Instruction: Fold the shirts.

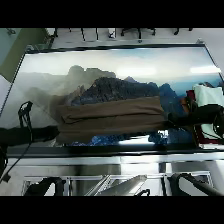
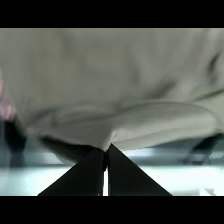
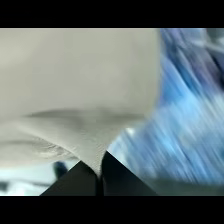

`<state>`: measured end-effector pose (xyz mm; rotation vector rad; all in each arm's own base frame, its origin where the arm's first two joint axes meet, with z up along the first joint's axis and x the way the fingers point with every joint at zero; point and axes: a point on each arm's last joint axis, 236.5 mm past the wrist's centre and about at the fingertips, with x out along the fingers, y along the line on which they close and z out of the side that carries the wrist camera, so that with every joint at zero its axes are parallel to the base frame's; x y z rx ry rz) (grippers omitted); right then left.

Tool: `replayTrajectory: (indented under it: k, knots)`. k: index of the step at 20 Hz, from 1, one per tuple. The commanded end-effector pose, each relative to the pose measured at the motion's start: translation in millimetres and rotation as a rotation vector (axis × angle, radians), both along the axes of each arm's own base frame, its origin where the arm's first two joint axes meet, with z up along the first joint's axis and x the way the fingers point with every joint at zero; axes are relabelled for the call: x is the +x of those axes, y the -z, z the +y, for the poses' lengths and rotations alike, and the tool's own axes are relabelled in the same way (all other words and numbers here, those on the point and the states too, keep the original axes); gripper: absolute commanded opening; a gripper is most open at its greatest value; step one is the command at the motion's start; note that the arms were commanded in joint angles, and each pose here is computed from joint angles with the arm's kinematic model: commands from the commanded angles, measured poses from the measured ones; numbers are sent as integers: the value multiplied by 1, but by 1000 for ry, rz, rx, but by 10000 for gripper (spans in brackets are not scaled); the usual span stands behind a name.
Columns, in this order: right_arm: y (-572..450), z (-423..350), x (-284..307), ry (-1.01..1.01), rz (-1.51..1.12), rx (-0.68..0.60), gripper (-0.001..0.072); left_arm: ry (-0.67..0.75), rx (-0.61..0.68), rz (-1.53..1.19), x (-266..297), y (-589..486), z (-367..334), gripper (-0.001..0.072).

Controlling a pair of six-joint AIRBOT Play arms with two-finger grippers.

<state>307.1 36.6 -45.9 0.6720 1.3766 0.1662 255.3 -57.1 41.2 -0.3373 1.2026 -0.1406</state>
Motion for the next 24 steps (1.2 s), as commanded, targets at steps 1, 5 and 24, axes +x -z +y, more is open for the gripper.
replayTrajectory:
  k: [1, 5, 24]
  knots:
    - [-15, 9, 61, 30, -140, 52, 28, 72, -15, -56, 73, -5, -20, 11]
    - [1, -3, 108, 52, -146, 39, 28, 186, 0, -24, 158, 10, -57, 11]
    - [33, -23, 189, 187, -198, 73, 461, 220, -13, 142, 246, 96, -77, 11]
